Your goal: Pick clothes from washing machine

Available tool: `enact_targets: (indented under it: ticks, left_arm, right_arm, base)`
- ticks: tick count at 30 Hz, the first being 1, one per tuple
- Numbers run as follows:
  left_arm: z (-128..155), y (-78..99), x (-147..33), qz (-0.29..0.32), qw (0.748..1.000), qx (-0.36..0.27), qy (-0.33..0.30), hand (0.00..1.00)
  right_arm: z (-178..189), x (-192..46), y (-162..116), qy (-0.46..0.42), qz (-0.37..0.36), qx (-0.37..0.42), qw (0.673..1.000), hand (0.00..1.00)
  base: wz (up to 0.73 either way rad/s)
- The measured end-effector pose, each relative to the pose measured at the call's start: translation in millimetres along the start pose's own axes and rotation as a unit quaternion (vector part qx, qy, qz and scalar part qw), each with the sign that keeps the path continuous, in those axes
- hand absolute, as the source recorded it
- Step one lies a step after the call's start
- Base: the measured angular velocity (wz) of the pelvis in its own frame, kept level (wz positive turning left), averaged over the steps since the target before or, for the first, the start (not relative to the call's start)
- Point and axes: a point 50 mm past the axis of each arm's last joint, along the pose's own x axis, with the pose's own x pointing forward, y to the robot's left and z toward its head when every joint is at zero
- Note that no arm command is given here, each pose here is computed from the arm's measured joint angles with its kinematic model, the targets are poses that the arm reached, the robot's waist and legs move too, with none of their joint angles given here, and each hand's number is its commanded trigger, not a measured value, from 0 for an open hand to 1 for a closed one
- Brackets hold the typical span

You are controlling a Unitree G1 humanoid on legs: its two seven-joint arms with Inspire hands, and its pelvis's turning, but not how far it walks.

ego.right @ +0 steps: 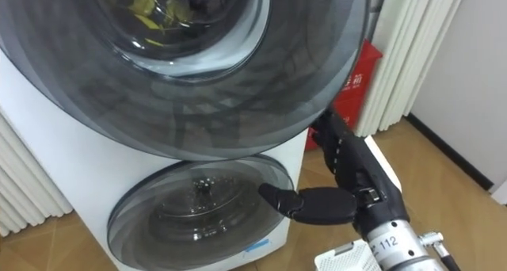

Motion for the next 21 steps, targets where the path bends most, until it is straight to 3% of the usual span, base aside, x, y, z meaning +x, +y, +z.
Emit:
enact_targets:
  ticks: [15,21]
  left_arm:
    - [4,2.6,0.5,-0.005,1.0,0.022,-0.006,0.0]
    - [0,6.8,-0.5,0.006,1.0,0.024,-0.001,0.0]
  right_arm:
    - [2,-1,2,0.002,0.015,-0.035,0.999,0.0]
    - [-6,-15,10,0.024,0.04,-0.029,0.999,0.0]
  base:
    - [-0.02]
    - [-0.01]
